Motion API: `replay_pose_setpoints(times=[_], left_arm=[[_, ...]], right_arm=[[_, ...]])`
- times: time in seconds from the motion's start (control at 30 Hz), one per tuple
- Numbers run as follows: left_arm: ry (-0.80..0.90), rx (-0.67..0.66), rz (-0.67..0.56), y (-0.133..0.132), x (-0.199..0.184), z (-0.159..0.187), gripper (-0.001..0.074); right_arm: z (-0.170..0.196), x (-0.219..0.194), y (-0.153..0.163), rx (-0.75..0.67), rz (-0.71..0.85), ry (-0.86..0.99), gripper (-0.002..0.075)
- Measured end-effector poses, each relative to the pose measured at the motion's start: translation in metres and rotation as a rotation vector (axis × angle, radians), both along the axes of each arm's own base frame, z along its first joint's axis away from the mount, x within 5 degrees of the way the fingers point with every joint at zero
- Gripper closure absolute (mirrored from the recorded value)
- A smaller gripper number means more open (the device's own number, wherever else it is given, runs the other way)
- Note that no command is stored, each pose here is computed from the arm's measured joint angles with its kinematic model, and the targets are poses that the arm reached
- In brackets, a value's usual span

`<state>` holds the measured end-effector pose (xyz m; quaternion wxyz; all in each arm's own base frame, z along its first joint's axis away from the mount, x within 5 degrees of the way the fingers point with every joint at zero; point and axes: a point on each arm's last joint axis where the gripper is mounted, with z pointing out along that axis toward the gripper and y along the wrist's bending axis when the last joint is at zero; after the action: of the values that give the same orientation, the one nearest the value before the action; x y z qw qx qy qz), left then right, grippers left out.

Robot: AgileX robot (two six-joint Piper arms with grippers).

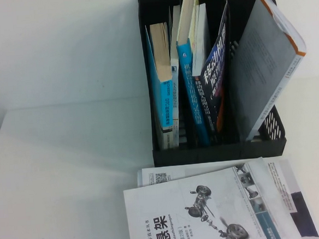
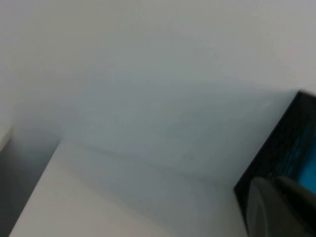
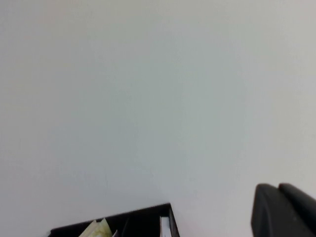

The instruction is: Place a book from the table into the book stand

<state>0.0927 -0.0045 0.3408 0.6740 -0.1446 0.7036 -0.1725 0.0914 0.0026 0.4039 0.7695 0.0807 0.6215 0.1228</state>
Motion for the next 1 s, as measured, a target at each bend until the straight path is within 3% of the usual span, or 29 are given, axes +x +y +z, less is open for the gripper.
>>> replay_pose_setpoints(times=[0.13, 0.4, 0.6, 0.77, 1.0], left_arm=[[0.181, 0.005, 0.025, 0.0, 0.02, -0.018, 0.0738], [0.27, -0.089, 0.015, -0.004, 0.031, -0.027, 0.0738], [0.365, -0.162, 0.009, -0.008, 0.046, -0.039, 0.0738], [0.453, -0.177, -0.015, -0.013, 0.06, -0.051, 0.0738], [0.597, -0.026, -0.174, -0.026, 0.071, -0.065, 0.0738]], right_arm=[[-0.004, 0.003, 0.001, 0.007, 0.008, 0.05, 0.0731], [-0.037, 0.003, 0.007, 0.06, 0.074, 0.383, 0.0731], [-0.08, 0.012, 0.011, -0.182, 0.138, 0.693, 0.0731], [-0.102, 0.028, 0.017, -0.236, 0.217, 0.906, 0.0731], [-0.127, 0.059, 0.025, -0.179, 0.265, 1.106, 0.0731]])
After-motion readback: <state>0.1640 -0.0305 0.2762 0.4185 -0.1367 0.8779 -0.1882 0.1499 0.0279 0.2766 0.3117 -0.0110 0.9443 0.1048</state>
